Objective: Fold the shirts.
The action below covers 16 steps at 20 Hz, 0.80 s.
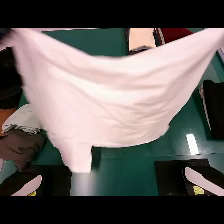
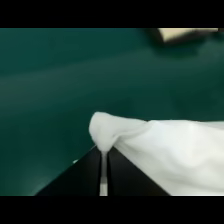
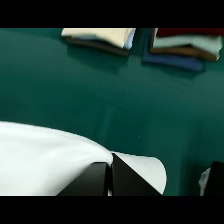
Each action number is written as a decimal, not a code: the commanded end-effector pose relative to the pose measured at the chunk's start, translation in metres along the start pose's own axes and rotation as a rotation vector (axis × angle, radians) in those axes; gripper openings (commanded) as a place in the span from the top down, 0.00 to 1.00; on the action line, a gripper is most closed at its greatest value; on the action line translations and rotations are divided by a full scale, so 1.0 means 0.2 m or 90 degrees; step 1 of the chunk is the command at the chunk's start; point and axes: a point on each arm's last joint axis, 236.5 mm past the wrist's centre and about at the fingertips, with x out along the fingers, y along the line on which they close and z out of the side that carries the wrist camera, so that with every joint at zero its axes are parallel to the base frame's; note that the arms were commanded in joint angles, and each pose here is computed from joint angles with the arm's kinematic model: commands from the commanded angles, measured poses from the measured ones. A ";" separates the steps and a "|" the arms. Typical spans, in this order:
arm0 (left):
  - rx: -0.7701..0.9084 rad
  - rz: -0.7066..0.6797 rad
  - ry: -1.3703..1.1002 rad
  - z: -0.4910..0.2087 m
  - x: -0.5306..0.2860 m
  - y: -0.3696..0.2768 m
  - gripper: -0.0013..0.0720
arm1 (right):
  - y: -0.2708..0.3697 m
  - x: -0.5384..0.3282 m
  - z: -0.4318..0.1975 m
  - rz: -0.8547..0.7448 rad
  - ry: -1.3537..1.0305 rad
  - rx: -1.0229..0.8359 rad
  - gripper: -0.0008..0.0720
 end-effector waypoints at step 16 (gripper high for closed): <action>-0.078 0.048 0.396 -0.96 0.83 0.38 0.28 | -0.07 0.86 -0.61 0.121 0.333 0.079 0.46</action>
